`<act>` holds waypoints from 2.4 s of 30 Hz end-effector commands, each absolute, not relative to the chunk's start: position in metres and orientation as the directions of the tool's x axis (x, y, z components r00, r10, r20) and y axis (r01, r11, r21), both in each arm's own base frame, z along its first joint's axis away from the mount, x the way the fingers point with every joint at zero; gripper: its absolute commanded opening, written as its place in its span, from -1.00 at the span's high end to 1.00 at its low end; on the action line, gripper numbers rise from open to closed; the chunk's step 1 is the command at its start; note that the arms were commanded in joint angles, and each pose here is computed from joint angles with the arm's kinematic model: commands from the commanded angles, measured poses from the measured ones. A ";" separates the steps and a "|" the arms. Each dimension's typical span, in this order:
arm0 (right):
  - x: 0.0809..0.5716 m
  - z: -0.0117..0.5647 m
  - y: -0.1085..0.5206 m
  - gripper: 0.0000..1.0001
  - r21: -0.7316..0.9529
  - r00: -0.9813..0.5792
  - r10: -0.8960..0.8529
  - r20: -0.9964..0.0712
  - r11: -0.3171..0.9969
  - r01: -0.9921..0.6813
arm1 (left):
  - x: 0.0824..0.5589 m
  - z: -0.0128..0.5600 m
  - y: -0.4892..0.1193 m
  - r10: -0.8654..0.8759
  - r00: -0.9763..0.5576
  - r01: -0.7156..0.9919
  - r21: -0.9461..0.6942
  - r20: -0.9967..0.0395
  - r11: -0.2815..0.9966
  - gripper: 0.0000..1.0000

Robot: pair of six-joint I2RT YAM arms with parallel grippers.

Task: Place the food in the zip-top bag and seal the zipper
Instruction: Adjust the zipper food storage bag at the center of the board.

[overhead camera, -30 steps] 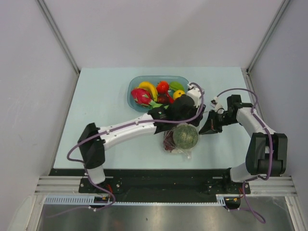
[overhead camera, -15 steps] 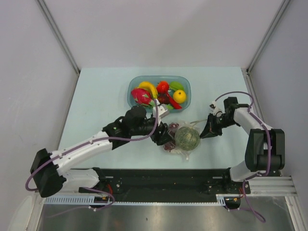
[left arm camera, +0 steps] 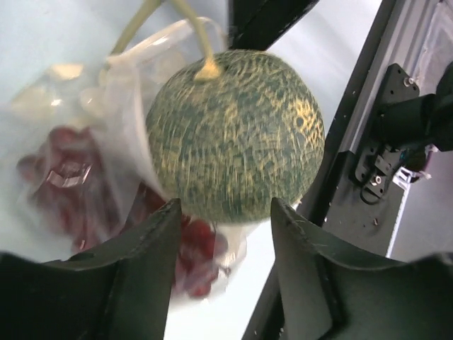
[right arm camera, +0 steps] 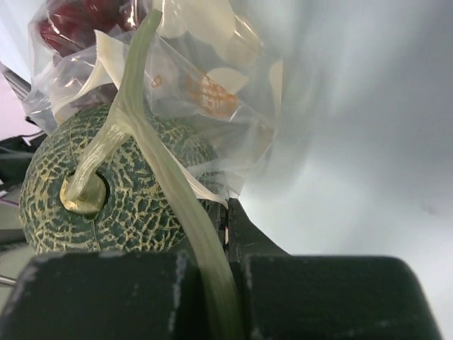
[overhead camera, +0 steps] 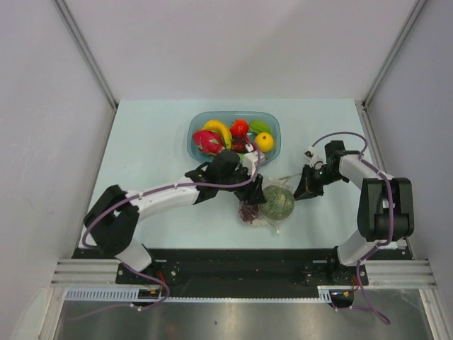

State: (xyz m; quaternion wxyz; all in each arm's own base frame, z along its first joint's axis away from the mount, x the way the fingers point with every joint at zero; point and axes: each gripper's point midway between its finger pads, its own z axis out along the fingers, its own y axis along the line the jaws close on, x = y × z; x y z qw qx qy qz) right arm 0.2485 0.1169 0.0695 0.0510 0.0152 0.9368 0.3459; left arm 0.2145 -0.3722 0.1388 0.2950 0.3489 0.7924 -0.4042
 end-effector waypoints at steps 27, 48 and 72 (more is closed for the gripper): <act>0.279 0.046 0.099 1.00 0.629 -0.981 -0.062 -0.185 0.760 -0.166 | 0.198 0.119 -0.390 0.396 -0.607 0.784 -0.437 -0.689 0.441 0.43; 0.280 0.051 0.098 1.00 0.625 -0.977 -0.076 -0.201 0.758 -0.188 | 0.209 0.099 -0.426 0.411 -0.559 0.827 -0.445 -0.720 0.345 0.27; 0.280 0.065 0.095 1.00 0.619 -0.969 -0.077 -0.233 0.757 -0.209 | 0.223 0.103 -0.414 0.308 -0.643 0.753 -0.508 -0.701 0.418 1.00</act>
